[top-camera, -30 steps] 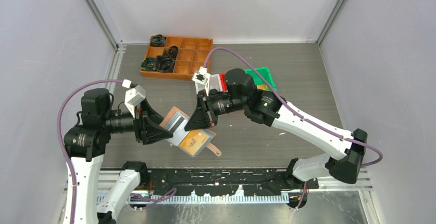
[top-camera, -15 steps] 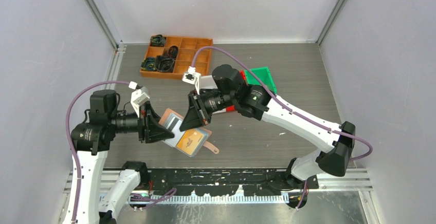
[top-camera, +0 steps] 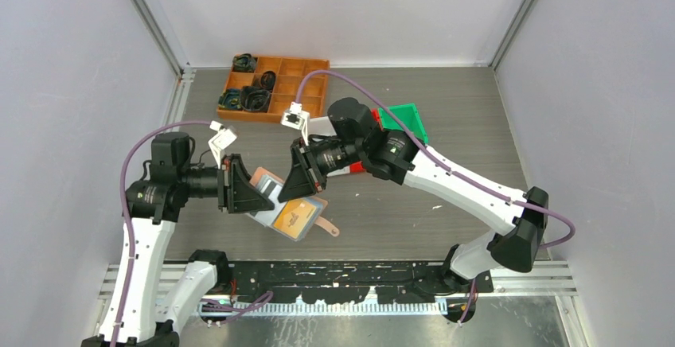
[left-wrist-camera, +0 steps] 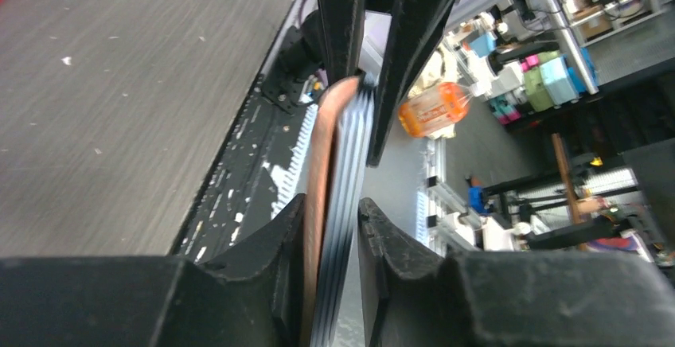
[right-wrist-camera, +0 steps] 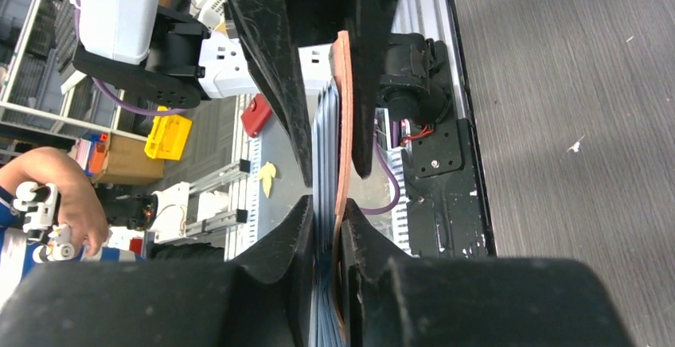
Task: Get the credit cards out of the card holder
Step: Remove the credit card from the card holder.
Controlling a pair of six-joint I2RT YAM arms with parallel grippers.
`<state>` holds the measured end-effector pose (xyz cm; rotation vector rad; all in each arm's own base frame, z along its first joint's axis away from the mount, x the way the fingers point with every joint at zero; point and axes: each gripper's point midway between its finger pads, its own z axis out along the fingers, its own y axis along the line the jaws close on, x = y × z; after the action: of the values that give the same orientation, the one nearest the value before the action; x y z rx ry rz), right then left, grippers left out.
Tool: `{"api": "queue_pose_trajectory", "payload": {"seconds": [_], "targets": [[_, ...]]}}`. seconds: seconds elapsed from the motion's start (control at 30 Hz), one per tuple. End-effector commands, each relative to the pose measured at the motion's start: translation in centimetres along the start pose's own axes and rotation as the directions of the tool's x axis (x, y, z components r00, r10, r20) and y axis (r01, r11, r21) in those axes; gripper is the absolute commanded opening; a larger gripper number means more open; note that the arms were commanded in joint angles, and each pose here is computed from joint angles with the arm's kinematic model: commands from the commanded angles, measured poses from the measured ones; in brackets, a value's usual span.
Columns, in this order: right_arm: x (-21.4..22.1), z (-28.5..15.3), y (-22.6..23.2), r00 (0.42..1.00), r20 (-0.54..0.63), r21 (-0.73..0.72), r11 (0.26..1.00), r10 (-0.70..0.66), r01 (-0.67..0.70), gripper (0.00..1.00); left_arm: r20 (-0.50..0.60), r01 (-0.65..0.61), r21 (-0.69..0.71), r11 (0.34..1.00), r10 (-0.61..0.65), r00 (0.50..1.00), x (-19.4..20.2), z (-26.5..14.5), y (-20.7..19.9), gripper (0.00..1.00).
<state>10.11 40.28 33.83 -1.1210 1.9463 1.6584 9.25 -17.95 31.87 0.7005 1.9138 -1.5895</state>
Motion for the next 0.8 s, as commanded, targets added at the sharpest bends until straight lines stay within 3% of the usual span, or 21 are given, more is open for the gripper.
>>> {"api": "queue_pose_trajectory", "payload": {"seconds": [0.0, 0.07, 0.13, 0.27, 0.33, 0.37, 0.47, 0.5, 0.57, 0.67, 0.77], "targets": [[-3.3, -0.1, 2.3, 0.991, 0.102, -0.044, 0.994, -0.091, 0.096, 0.08, 0.019, -0.012, 0.100, 0.995, 0.010, 1.000, -1.2, 0.0, -2.0, 0.33], [-3.3, 0.0, 2.2, 0.991, 0.098, -0.046, 0.995, -0.089, 0.094, 0.08, 0.024, -0.028, 0.094, 0.995, 0.025, 0.999, -1.3, 0.0, -2.1, 0.37], [-3.3, 0.0, 2.1, 0.992, 0.096, -0.046, 0.995, -0.088, 0.092, 0.07, 0.028, -0.043, 0.092, 0.995, 0.041, 0.999, -1.4, -0.1, -2.2, 0.35], [-3.3, 0.0, 1.8, 0.992, 0.094, -0.032, 0.995, -0.089, 0.093, 0.07, 0.029, -0.079, 0.067, 0.995, 0.077, 0.997, -1.3, -0.2, -2.1, 0.12], [-3.6, -0.3, 1.5, 0.991, 0.106, -0.010, 0.996, -0.086, 0.088, 0.12, 0.029, -0.101, 0.035, 0.994, 0.100, 0.995, -1.2, -0.2, -1.7, 0.04], [-4.0, -0.5, 1.3, 0.990, 0.119, 0.002, 0.997, -0.080, 0.080, 0.19, 0.029, -0.102, 0.016, 0.995, 0.101, 0.994, -1.2, -0.2, -1.4, 0.00], [-5.6, -2.1, -0.1, 0.979, 0.195, 0.083, 0.996, -0.058, 0.042, 0.52, 0.035, -0.096, -0.062, 0.993, 0.098, 0.995, -1.6, -0.2, -0.1, 0.00], [-6.2, -2.9, -0.7, 0.971, 0.234, 0.118, 0.993, -0.044, 0.017, 0.58, 0.040, -0.096, -0.097, 0.991, 0.100, 0.994, -1.9, -0.2, 0.4, 0.00], [-8.1, -5.4, -2.2, 0.934, 0.356, 0.203, 0.978, -0.022, -0.054, 0.61, 0.048, -0.083, -0.161, 0.983, 0.092, 0.995, -2.5, -0.3, 1.5, 0.00], [-9.6, -9.1, -3.2, 0.835, 0.550, 0.259, 0.951, -0.002, -0.168, 0.61, 0.079, -0.070, -0.258, 0.964, 0.093, 0.992, -3.9, -0.6, 3.0, 0.00], [-9.2, -9.3, -2.0, 0.774, 0.628, 0.136, 0.969, 0.075, -0.204, 0.61, 0.136, -0.058, -0.321, 0.945, 0.106, 0.985, -5.3, -0.9, 3.8, 0.00]]}}
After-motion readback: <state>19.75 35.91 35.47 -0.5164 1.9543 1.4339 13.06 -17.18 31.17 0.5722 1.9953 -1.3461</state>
